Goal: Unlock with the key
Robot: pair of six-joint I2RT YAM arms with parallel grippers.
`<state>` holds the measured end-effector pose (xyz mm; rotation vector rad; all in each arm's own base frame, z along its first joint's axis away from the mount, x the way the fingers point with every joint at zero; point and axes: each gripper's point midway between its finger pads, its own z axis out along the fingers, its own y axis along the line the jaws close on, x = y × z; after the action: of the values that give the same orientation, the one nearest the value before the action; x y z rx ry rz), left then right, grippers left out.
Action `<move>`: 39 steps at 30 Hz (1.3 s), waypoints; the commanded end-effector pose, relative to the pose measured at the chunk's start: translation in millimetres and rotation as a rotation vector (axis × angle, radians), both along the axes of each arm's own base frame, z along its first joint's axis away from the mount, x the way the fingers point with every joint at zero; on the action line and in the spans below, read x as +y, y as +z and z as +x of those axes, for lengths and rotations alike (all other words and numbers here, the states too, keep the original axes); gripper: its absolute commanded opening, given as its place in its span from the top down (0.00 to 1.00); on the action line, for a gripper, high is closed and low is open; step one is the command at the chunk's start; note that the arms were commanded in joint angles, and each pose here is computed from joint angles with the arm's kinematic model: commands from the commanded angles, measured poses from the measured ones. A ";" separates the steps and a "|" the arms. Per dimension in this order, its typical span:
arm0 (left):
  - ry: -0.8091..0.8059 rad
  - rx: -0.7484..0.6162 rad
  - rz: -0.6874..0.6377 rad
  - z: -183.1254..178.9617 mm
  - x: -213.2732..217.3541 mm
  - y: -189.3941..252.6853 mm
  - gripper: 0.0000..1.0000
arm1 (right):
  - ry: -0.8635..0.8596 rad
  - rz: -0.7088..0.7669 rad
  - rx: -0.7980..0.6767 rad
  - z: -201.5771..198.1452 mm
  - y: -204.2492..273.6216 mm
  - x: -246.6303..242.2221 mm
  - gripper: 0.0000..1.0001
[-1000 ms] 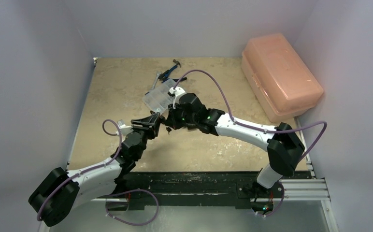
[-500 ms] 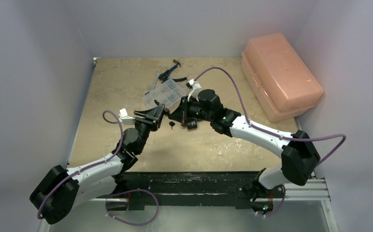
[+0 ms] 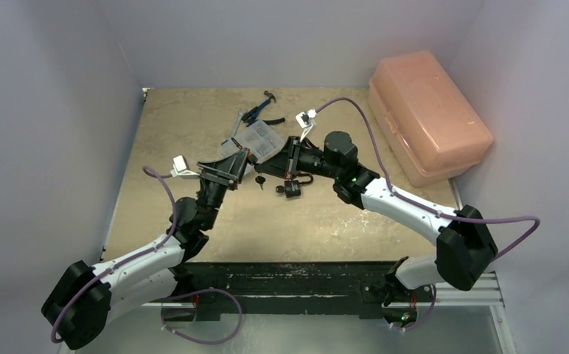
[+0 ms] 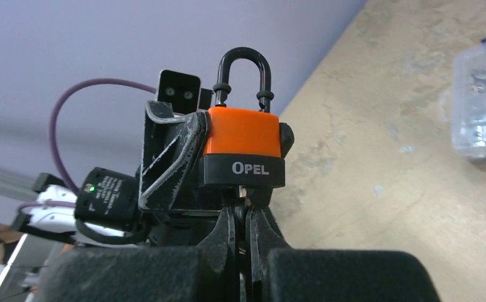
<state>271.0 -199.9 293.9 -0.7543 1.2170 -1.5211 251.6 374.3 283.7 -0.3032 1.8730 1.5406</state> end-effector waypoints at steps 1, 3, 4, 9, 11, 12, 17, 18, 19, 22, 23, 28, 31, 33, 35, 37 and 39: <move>-0.403 -0.470 -0.066 -102.4 -37.4 111.2 1.00 | -0.020 0.184 -0.030 11.2 46.5 -1.3 1.00; -0.427 -0.550 -0.062 -115.1 -36.8 122.0 1.00 | 0.017 0.219 -0.029 5.0 53.9 -1.0 1.00; -0.445 -0.588 -0.059 -122.3 -36.9 126.4 1.00 | 0.039 0.237 -0.025 0.6 57.6 -0.9 1.00; -0.477 -0.699 -0.045 -142.2 -34.6 139.2 1.00 | 0.093 0.296 -0.033 -11.0 70.6 -2.8 1.00; -0.486 -0.716 -0.032 -145.8 -35.1 140.3 1.00 | 0.115 0.306 -0.042 -15.1 73.7 -2.3 1.00; -0.490 -0.729 -0.026 -148.1 -35.1 140.8 1.00 | 0.125 0.310 -0.048 -16.4 75.4 -2.3 1.00; -0.478 -0.700 0.021 -141.9 -39.8 136.7 1.00 | 0.120 0.274 -0.073 -15.2 69.9 -1.8 1.00; -0.473 -0.685 0.034 -139.0 -41.1 134.9 1.00 | 0.108 0.257 -0.076 -12.7 67.0 -2.2 1.00; -0.467 -0.676 0.043 -136.8 -41.8 133.4 1.00 | 0.095 0.240 -0.084 -10.8 64.9 -2.5 1.00; -0.461 -0.672 0.057 -135.5 -42.4 130.9 1.00 | 0.056 0.175 -0.109 -4.4 56.7 -4.9 1.00; -0.460 -0.674 0.063 -135.6 -42.7 130.6 1.00 | 0.045 0.156 -0.118 -2.5 54.9 -5.7 1.00; -0.453 -0.614 0.127 -123.4 -51.4 116.2 1.00 | 0.025 0.087 -0.145 0.2 47.9 -8.8 0.81; -0.448 -0.583 0.151 -116.7 -55.2 107.3 1.00 | 0.024 0.047 -0.168 -2.5 45.1 -12.8 0.63; -0.439 -0.565 0.159 -112.8 -56.1 103.6 1.00 | 0.016 0.009 -0.186 -3.9 40.9 -17.6 0.55; -0.418 -0.535 0.172 -106.0 -56.4 100.0 1.00 | 0.001 -0.044 -0.223 -4.2 36.3 -24.7 0.50; -0.394 -0.491 0.196 -96.6 -57.9 93.9 1.00 | -0.042 -0.114 -0.256 -0.5 29.3 -34.5 0.45; -0.375 -0.449 0.217 -87.5 -59.6 88.7 1.00 | -0.059 -0.172 -0.287 -1.0 23.7 -43.6 0.41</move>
<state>220.7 -237.5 353.6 -0.2190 1.2051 -1.5704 217.2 351.7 316.6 -0.5592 1.7476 1.5351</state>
